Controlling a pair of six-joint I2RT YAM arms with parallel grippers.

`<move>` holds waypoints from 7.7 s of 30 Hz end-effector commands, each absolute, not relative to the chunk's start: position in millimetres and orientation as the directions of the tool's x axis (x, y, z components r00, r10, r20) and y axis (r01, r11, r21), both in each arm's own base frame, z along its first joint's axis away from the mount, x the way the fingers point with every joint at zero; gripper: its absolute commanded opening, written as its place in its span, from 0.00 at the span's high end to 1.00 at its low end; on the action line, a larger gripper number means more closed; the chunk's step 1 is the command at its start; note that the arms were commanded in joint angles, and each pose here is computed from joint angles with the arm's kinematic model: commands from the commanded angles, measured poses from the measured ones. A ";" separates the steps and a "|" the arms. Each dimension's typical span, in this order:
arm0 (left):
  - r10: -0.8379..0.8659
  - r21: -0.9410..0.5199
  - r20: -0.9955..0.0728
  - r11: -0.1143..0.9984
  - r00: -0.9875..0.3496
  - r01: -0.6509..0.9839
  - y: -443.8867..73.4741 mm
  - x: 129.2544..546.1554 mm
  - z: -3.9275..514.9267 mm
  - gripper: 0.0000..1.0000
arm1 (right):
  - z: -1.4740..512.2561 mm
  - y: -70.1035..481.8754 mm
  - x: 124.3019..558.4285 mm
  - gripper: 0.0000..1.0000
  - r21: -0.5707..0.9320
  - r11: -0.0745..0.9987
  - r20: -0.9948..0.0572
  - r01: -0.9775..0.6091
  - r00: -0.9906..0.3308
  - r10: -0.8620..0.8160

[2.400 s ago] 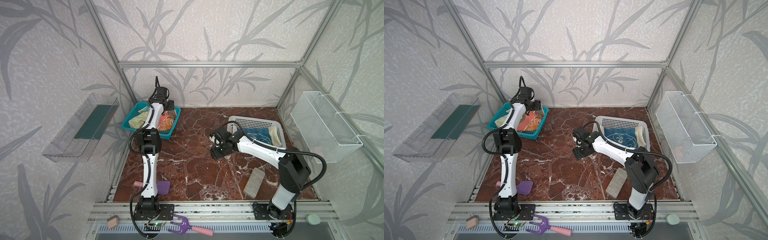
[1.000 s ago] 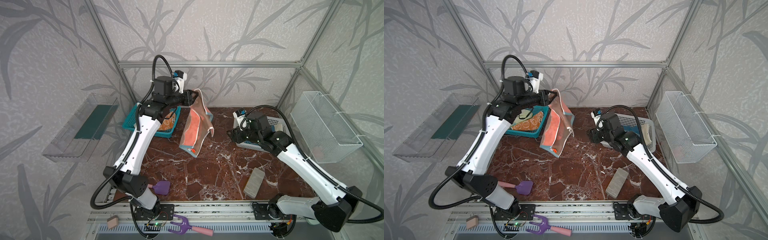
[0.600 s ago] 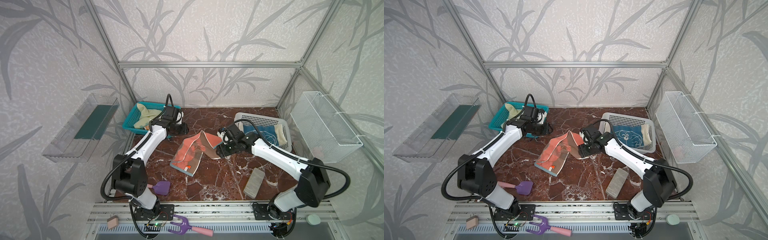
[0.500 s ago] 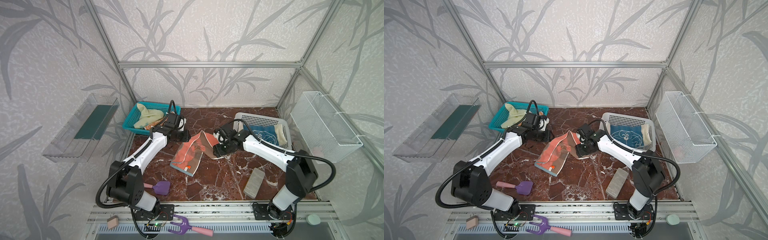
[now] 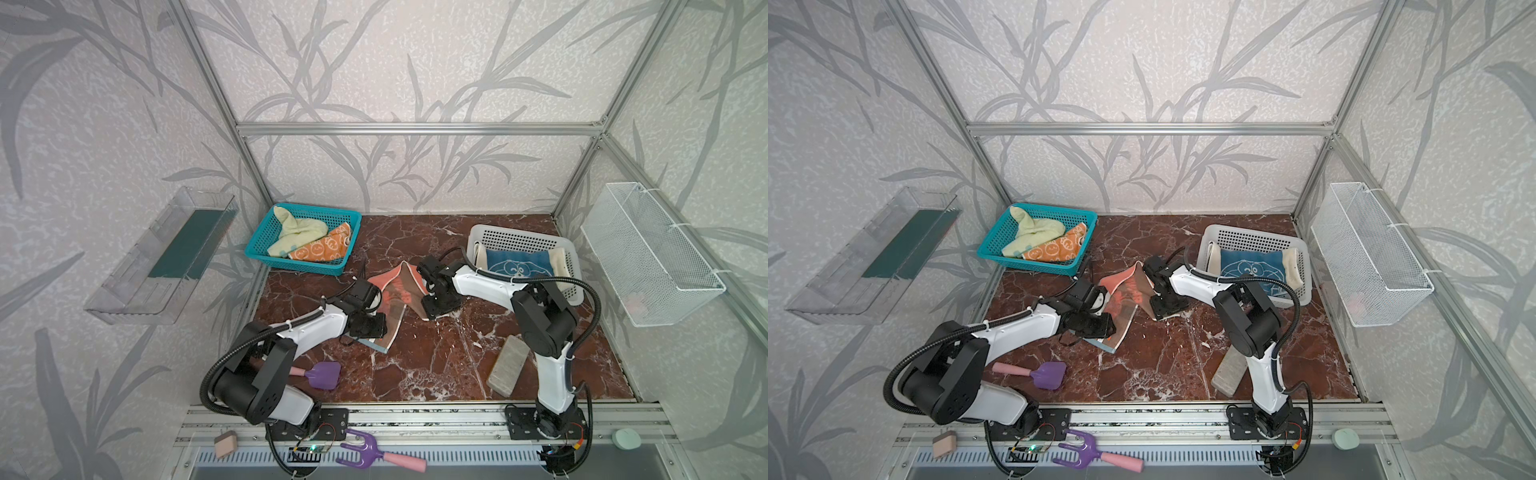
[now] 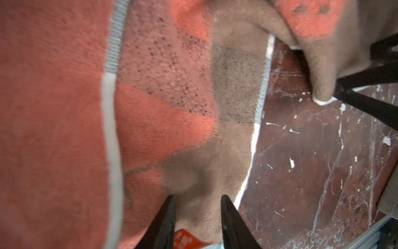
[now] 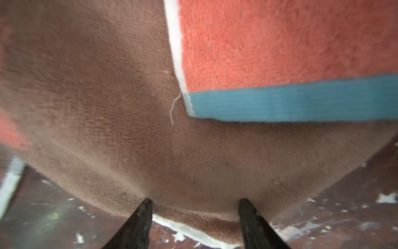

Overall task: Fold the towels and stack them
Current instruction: 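Lay the towel on the table with the left gripper while the right approaches, then grasp the towel's corners with both grippers, then lift the towel by two corners with both grippers and hold it up to spread it, then lower the spread towel flat onto the table with both grippers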

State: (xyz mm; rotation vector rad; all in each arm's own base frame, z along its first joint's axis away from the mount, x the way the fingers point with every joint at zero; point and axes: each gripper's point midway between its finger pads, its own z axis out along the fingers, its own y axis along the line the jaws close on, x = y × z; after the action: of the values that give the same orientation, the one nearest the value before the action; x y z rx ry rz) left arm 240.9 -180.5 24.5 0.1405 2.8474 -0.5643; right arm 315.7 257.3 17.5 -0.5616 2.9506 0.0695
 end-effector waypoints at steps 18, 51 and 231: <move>-0.021 -0.594 -0.241 0.794 -0.970 0.130 -201.8 160.9 41.4 0.70 | 144.8 284.2 351.6 1.00 -0.146 0.790 -0.423 -0.595 -0.684 -0.594; -0.168 -0.622 -0.325 0.779 -0.931 0.077 -241.1 314.9 91.8 0.57 | 69.8 279.8 279.0 0.38 0.354 0.857 -0.388 -0.374 -0.893 -0.230; -0.197 -0.413 -0.341 0.910 -0.919 -0.041 -157.6 316.6 16.7 1.00 | 45.5 264.9 351.4 1.00 0.178 0.787 -0.340 -0.591 -0.787 -0.515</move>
State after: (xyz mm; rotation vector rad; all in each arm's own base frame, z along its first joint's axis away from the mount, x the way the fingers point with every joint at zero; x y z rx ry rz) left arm 331.7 -167.2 23.6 -0.1366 2.6693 -0.6367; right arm 361.7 271.6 40.0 -0.9108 2.6926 0.3907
